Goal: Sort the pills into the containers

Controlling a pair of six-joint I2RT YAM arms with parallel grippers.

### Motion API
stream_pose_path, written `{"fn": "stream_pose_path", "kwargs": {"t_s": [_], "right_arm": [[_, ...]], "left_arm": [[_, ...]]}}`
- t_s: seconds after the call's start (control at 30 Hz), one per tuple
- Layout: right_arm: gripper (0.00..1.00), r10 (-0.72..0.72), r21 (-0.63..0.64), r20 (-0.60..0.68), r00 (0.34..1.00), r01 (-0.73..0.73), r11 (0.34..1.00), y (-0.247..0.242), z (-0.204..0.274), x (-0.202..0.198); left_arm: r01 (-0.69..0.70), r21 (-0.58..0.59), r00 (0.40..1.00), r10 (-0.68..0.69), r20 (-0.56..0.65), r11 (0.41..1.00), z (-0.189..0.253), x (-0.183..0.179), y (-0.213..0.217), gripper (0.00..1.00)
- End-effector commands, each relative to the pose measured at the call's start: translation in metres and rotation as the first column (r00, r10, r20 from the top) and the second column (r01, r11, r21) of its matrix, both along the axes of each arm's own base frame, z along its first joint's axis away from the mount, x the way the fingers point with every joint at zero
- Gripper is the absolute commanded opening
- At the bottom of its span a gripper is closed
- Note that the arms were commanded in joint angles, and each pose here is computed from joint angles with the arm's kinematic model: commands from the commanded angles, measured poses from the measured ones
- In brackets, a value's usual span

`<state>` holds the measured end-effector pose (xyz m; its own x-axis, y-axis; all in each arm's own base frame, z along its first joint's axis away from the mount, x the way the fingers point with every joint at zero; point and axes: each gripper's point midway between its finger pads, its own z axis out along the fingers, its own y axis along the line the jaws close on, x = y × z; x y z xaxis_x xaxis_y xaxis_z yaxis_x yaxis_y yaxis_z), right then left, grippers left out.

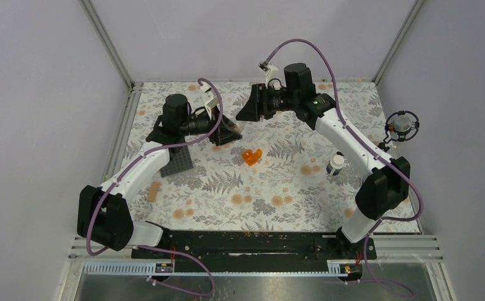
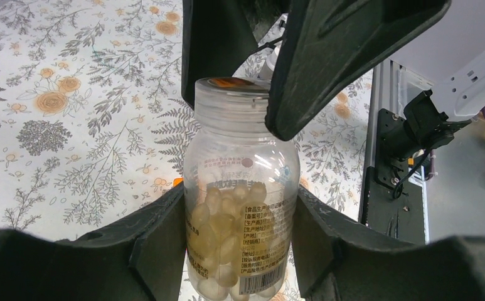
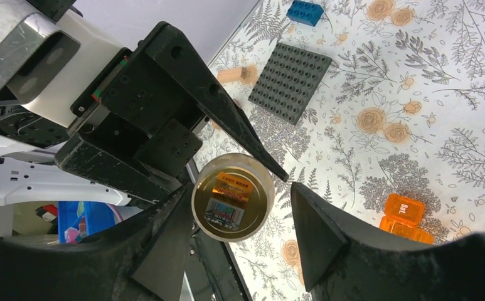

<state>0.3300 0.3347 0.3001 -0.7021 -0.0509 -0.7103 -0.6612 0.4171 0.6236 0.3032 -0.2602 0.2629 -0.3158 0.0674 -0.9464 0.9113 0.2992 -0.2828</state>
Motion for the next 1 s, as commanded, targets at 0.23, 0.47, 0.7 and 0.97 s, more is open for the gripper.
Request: {"fn": "stream_pose_path", "kwargs": {"t_s": [0.23, 0.47, 0.7, 0.97], "right_arm": [[0.33, 0.045, 0.009, 0.122, 0.992, -0.047, 0.999, 0.003, 0.029, -0.009], [0.31, 0.146, 0.025, 0.322, 0.935, -0.163, 0.986, -0.013, 0.044, -0.03], [0.31, 0.119, 0.104, 0.387, 0.914, -0.171, 0.98, -0.025, 0.063, -0.033], [0.33, -0.056, 0.077, 0.309, 0.95, 0.033, 0.996, -0.038, 0.042, -0.002]], "left_arm": [[0.06, -0.025, 0.994, -0.058, 0.09, 0.998, 0.027, -0.002, -0.005, 0.0], [0.148, -0.047, 0.988, -0.147, 0.039, 0.988, 0.027, -0.022, -0.008, 0.0], [0.206, -0.065, 0.979, -0.205, 0.023, 0.976, 0.027, -0.037, -0.007, 0.0], [0.115, -0.018, 0.993, -0.114, 0.033, 0.993, 0.014, -0.024, -0.004, 0.0]]}}
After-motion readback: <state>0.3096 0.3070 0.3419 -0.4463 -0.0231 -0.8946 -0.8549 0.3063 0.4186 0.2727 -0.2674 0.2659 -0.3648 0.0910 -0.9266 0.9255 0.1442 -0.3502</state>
